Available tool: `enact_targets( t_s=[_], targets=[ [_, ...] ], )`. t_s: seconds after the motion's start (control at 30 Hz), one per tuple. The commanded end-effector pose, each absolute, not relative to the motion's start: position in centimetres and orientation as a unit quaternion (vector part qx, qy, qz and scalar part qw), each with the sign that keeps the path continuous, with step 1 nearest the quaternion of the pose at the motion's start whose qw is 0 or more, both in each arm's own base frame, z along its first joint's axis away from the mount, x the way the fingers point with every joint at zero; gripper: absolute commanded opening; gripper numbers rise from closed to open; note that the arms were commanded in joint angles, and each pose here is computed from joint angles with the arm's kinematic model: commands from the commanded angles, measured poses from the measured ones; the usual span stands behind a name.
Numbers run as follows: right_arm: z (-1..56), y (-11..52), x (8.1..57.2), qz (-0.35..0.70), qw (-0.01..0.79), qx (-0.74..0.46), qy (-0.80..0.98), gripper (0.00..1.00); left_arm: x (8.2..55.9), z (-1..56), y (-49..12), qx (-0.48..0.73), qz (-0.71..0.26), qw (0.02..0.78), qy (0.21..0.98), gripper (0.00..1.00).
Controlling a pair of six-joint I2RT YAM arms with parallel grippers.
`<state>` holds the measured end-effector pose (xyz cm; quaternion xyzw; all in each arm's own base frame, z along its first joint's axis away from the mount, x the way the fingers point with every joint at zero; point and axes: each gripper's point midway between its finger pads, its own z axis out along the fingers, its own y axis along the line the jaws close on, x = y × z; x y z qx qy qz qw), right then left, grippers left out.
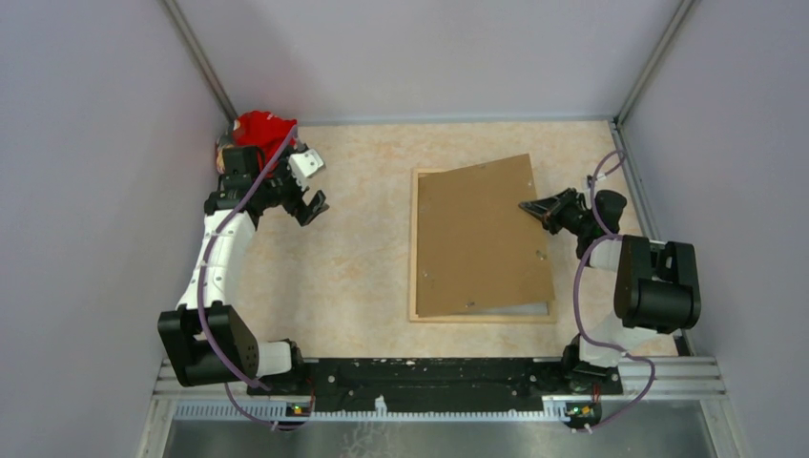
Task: Put the photo into the frame
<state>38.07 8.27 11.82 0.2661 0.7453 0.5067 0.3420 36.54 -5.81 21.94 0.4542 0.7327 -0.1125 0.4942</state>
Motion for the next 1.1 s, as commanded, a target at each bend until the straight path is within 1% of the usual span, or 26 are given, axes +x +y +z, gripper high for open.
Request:
enact_targets(
  t_s=[0.0, 0.47, 1.07],
  targets=[
    [14.1, 8.4, 39.5, 0.521, 0.374, 0.235, 0.731, 0.00, 36.5, 22.9, -6.2, 0.463, -0.112, 0.502, 0.722, 0.99],
    [15.3, 8.0, 40.1, 0.522, 0.406, 0.233, 0.712, 0.00, 36.3, 22.2, -6.3, 0.463, -0.118, 0.494, 0.726, 0.99],
    [13.2, 9.3, 39.6, 0.533, 0.394, 0.241, 0.709, 0.00, 36.2, 21.2, -6.6, 0.466, -0.127, 0.480, 0.732, 0.99]
  ],
)
